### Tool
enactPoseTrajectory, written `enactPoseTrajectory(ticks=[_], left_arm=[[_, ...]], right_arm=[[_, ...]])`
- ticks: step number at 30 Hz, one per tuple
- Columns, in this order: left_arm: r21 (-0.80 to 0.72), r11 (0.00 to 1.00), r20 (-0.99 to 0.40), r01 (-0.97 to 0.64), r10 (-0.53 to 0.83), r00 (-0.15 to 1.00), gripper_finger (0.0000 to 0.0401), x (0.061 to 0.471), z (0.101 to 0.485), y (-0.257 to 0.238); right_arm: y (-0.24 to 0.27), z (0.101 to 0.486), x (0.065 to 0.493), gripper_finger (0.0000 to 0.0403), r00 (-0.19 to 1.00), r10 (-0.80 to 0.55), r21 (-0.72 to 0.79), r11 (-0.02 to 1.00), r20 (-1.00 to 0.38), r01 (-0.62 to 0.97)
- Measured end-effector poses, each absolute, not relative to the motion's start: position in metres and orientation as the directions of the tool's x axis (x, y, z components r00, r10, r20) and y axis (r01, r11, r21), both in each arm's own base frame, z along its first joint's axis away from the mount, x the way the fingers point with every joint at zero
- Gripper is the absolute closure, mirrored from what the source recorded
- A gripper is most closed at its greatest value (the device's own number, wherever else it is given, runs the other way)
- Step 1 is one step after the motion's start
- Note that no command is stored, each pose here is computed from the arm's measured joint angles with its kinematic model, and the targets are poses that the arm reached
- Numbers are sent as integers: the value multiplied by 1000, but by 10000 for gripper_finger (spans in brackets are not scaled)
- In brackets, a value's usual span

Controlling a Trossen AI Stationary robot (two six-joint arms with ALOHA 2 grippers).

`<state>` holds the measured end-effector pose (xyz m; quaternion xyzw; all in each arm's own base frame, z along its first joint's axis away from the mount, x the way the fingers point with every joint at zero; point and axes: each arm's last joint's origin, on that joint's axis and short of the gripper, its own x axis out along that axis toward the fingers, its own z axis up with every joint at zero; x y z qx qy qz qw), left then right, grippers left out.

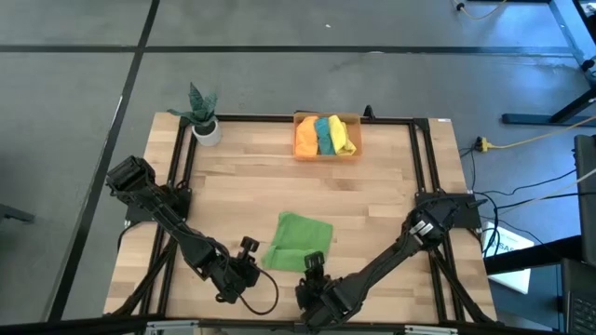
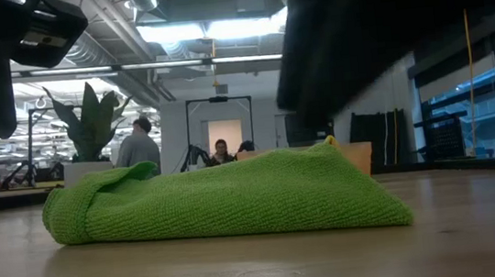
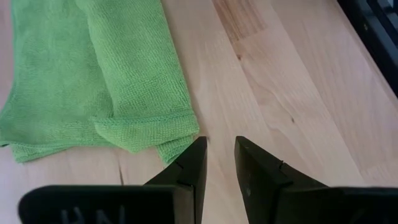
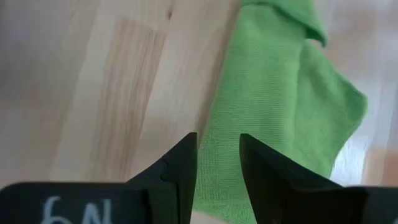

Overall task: Roll microfiber towels into tight, uniform cylinder then place into a basket
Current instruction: Roll the green microfiber towel

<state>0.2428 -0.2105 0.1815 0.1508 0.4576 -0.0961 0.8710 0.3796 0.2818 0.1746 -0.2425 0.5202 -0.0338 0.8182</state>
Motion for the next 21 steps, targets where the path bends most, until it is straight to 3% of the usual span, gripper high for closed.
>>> enactPoseTrajectory(ticks=[10, 18, 21], left_arm=[[175, 943, -822, 282, -18, 569, 326, 243, 182, -210], [181, 944, -819, 277, -11, 574, 326, 243, 182, -210], [196, 962, -797, 189, 44, 603, 326, 244, 181, -207]], right_arm=[[283, 141, 383, 281, 429, -378, -508, 826, -820, -245], [277, 143, 386, 281, 484, -487, -619, 769, -727, -156], [274, 147, 383, 281, 475, -535, -646, 757, -699, -97]])
